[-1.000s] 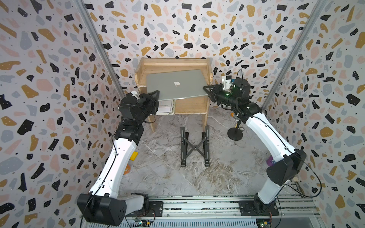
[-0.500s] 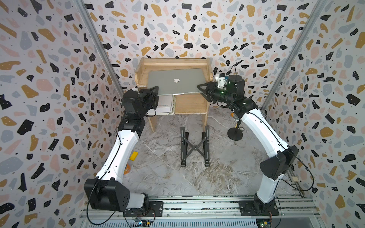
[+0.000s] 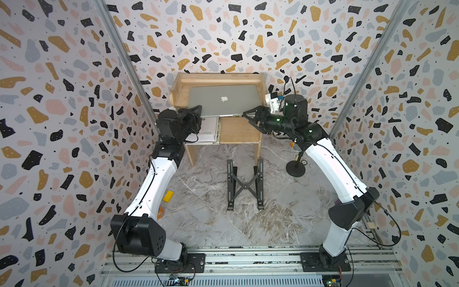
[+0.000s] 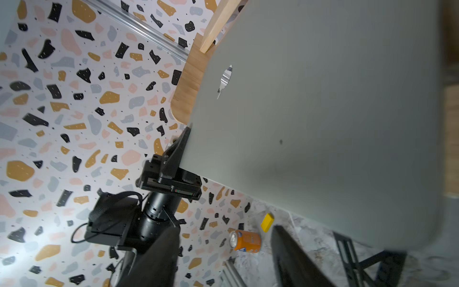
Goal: Close the laptop lid and set it aside
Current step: Place the laptop on the shelf.
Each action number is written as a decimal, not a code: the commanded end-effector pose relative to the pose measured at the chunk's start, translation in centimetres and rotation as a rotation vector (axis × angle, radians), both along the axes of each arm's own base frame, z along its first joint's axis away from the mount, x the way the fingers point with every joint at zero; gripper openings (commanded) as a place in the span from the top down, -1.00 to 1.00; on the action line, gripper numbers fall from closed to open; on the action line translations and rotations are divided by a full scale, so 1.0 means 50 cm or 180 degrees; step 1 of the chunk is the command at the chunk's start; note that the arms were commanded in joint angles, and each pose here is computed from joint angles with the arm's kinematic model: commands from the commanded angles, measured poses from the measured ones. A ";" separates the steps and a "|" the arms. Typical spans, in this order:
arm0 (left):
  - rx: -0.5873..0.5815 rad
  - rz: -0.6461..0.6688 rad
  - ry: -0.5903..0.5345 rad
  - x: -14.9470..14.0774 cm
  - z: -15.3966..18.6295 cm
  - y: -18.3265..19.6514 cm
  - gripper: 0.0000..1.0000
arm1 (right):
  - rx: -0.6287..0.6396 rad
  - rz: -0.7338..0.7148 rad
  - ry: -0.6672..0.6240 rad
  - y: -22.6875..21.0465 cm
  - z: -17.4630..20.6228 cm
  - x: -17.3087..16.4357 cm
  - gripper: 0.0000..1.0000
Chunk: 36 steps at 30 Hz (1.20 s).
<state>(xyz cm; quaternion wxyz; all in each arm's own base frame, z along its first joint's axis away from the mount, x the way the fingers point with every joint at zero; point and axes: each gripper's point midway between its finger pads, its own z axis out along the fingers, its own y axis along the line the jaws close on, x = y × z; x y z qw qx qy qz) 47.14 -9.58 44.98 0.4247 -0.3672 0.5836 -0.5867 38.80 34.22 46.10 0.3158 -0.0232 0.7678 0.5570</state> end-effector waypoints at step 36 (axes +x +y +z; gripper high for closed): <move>-0.0070 -0.0215 -0.0810 0.015 0.102 0.010 -0.80 | 0.0278 0.0347 -0.0156 0.139 0.012 0.065 1.00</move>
